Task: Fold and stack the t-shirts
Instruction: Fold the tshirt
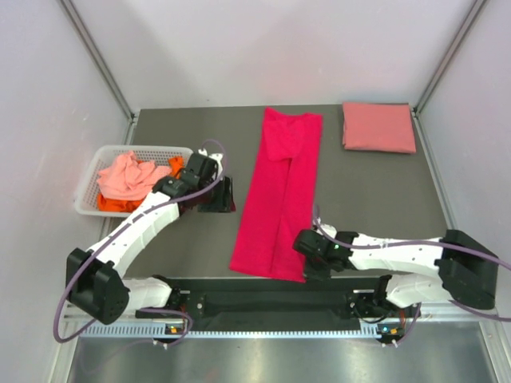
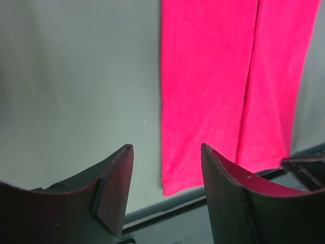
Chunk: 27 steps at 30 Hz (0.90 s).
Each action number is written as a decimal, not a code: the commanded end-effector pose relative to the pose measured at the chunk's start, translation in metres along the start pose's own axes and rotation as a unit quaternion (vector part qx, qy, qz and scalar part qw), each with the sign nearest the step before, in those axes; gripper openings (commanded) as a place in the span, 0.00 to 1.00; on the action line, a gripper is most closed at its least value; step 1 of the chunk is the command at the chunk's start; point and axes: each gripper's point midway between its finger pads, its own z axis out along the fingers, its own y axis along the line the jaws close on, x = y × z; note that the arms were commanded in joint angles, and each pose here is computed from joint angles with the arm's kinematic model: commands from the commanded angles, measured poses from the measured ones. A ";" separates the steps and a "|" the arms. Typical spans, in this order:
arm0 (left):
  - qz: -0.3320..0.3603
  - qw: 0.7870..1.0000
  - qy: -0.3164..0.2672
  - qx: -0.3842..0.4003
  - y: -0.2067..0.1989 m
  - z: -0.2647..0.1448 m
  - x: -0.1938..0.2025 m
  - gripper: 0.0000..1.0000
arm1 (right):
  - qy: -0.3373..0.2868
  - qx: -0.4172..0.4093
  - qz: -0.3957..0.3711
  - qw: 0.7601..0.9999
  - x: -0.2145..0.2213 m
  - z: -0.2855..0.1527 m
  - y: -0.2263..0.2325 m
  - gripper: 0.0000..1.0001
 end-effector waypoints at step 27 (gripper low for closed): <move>-0.056 0.984 0.132 0.101 -0.048 0.038 0.167 0.57 | -0.024 -0.009 0.021 0.999 0.007 -0.022 -0.058 0.00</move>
